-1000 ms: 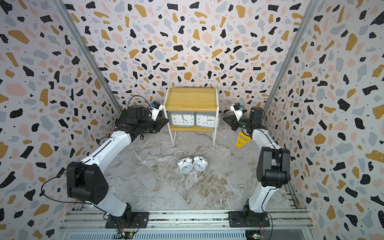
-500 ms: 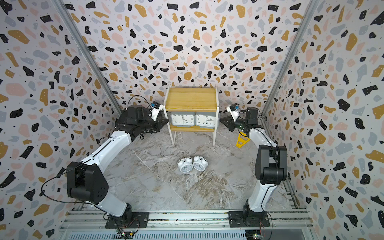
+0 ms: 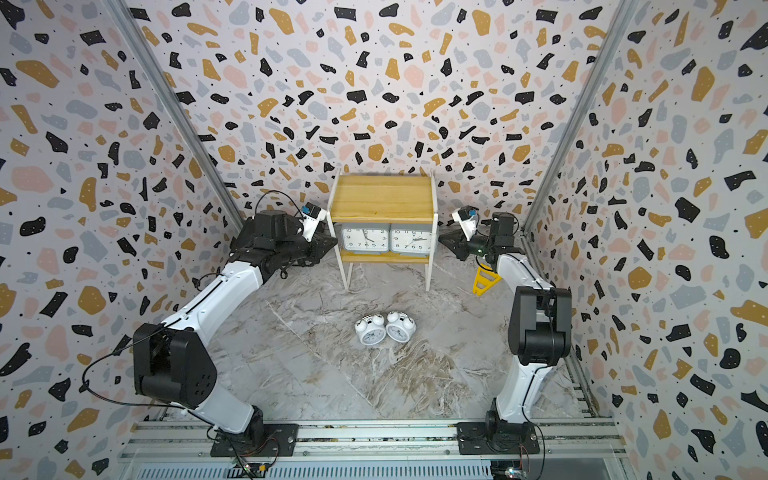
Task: Place the alarm clocks on the shelf by style
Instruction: Place the alarm on the shelf, then pick up the alarm from the center of the board.
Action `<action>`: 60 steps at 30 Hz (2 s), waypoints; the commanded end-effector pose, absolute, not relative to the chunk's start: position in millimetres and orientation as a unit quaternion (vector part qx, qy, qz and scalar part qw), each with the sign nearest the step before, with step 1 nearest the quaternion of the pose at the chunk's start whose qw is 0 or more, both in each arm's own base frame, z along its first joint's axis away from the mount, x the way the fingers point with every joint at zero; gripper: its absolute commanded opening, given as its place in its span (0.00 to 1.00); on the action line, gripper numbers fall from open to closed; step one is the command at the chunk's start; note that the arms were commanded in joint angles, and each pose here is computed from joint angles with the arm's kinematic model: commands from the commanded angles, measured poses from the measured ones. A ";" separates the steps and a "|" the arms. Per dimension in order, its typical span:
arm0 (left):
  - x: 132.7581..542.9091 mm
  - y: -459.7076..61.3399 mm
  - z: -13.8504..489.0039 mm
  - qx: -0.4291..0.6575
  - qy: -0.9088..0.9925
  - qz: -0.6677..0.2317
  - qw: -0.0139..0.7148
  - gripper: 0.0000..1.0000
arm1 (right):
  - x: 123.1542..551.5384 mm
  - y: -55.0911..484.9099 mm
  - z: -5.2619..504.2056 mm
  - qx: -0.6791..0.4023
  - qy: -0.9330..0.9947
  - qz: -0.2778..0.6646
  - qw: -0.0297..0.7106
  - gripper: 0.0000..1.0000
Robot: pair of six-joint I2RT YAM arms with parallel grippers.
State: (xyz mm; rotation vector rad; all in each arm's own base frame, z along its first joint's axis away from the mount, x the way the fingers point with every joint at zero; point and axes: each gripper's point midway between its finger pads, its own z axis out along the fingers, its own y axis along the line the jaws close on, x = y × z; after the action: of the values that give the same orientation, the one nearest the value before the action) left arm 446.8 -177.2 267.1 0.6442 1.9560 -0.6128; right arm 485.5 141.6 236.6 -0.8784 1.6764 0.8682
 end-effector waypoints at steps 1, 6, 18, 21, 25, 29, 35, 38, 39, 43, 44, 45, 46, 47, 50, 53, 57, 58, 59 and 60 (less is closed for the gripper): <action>449.4 -170.2 257.7 0.251 0.816 -0.246 0.459 0.16 | 486.5 147.6 255.3 -0.376 0.681 0.360 0.515 0.15; 448.3 -170.6 256.9 0.252 0.816 -0.247 0.457 0.16 | 487.6 147.5 254.6 -0.374 0.682 0.360 0.515 0.19; 447.1 -169.1 259.7 0.251 0.816 -0.244 0.460 0.17 | 488.6 146.5 255.9 -0.370 0.684 0.351 0.521 0.24; 446.4 -167.9 263.1 0.252 0.815 -0.238 0.464 0.18 | 487.2 140.3 258.7 -0.366 0.688 0.338 0.528 0.30; 444.8 -164.4 271.2 0.252 0.813 -0.228 0.472 0.21 | 485.5 125.3 267.6 -0.351 0.693 0.325 0.539 0.36; 440.2 -159.8 280.1 0.249 0.813 -0.215 0.480 0.37 | 478.0 109.5 277.9 -0.336 0.696 0.308 0.554 0.49; 421.3 -153.5 288.0 0.227 0.814 -0.217 0.489 0.57 | 458.8 92.1 277.8 -0.294 0.727 0.255 0.565 0.64; 403.8 -154.4 285.0 0.222 0.815 -0.235 0.481 0.60 | 444.2 85.8 277.7 -0.261 0.741 0.241 0.570 0.65; 397.9 -154.8 283.7 0.221 0.815 -0.240 0.478 0.60 | 439.6 83.6 278.9 -0.250 0.743 0.238 0.573 0.66; 371.6 -154.8 271.8 0.221 0.820 -0.257 0.461 0.61 | 426.2 66.2 274.5 -0.151 0.757 0.225 0.594 0.66; 366.2 -153.8 269.8 0.218 0.822 -0.258 0.458 0.61 | 422.5 61.4 271.2 -0.130 0.759 0.219 0.600 0.66; 360.5 -153.0 267.7 0.216 0.823 -0.261 0.456 0.61 | 417.6 56.7 265.7 -0.108 0.761 0.215 0.603 0.67; 354.8 -153.0 264.6 0.214 0.824 -0.265 0.452 0.61 | 412.6 52.7 260.4 -0.091 0.764 0.210 0.603 0.67; 349.9 -153.2 263.1 0.212 0.824 -0.270 0.450 0.61 | 408.7 48.4 254.9 -0.073 0.770 0.205 0.600 0.67; 333.8 -154.5 257.8 0.207 0.823 -0.287 0.444 0.61 | 392.2 48.3 240.9 -0.060 0.782 0.207 0.584 0.67; 317.0 -158.3 252.4 0.206 0.820 -0.310 0.435 0.61 | 375.8 54.5 232.9 -0.055 0.792 0.221 0.567 0.67; 295.3 -166.4 241.4 0.201 0.818 -0.340 0.419 0.61 | 349.8 70.3 223.2 -0.068 0.801 0.232 0.548 0.67; 289.3 -169.3 236.6 0.201 0.818 -0.347 0.413 0.61 | 342.7 74.8 219.9 -0.073 0.804 0.234 0.542 0.67; 285.2 -171.6 233.3 0.202 0.818 -0.351 0.409 0.61 | 336.5 78.8 216.9 -0.078 0.807 0.237 0.535 0.67; 280.4 -174.5 229.1 0.204 0.818 -0.355 0.405 0.61 | 330.0 81.4 213.7 -0.079 0.810 0.239 0.529 0.67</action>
State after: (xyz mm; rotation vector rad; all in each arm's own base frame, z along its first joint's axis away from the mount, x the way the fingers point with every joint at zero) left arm 290.6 -163.7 225.2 0.5048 2.1002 -0.8196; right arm 346.0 75.1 221.8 -0.1947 1.8867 0.5512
